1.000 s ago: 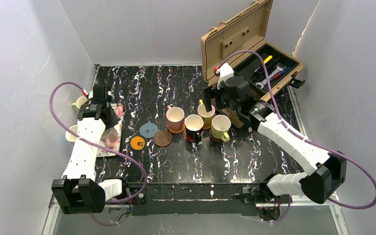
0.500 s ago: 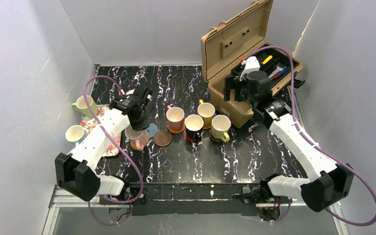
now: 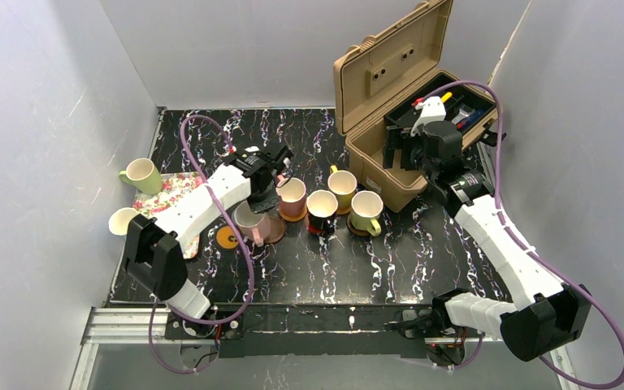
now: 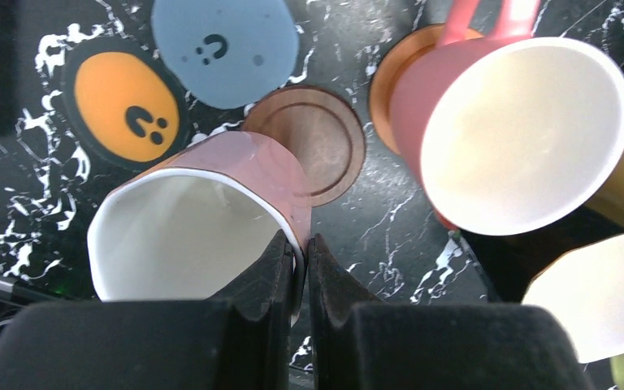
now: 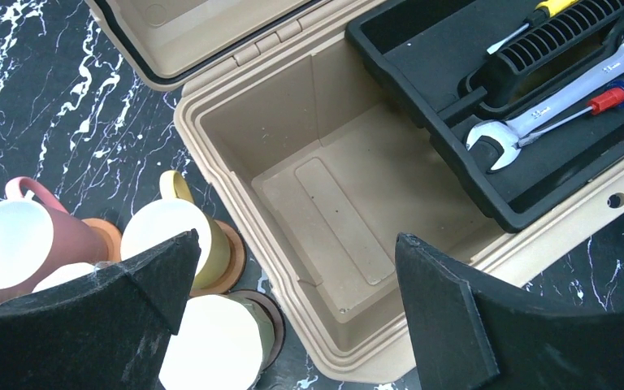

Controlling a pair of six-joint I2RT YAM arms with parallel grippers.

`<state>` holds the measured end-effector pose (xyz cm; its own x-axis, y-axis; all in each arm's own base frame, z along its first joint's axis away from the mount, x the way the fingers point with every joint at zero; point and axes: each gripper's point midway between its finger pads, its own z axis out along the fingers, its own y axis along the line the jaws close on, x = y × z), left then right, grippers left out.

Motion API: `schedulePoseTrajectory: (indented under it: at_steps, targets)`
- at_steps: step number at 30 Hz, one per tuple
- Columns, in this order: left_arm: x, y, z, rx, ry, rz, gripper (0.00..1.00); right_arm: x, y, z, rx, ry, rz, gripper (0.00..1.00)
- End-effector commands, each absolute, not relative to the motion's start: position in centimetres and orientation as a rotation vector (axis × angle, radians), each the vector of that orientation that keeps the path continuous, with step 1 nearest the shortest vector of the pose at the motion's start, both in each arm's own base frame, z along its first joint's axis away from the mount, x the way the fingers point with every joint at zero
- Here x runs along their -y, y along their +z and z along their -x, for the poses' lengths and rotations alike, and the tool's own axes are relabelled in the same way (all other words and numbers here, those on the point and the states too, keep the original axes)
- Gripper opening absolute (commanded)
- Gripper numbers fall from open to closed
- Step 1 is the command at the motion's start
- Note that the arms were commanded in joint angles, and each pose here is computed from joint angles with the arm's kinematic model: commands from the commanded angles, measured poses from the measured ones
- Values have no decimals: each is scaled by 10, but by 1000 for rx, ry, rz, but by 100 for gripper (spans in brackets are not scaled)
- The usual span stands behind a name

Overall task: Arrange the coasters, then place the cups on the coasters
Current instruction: Place the cup on the coaster.

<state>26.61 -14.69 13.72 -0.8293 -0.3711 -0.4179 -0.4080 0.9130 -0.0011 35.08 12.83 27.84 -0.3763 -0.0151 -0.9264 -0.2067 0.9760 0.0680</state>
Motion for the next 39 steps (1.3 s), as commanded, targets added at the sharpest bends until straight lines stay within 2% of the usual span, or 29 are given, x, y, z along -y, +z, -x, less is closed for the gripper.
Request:
schedulePoseTrajectory:
  at_steps: [1,18,39]
  targets:
    - [156,150,-284,-2581,135,583,0,-125,296,-349,-1885,224,146,99]
    - [168,132,-290,-2596,206,533,0,-123,296,-350,-1883,227,142,99]
    - [184,127,-293,-2607,170,511,0,-122,294,-351,-1887,227,139,99]
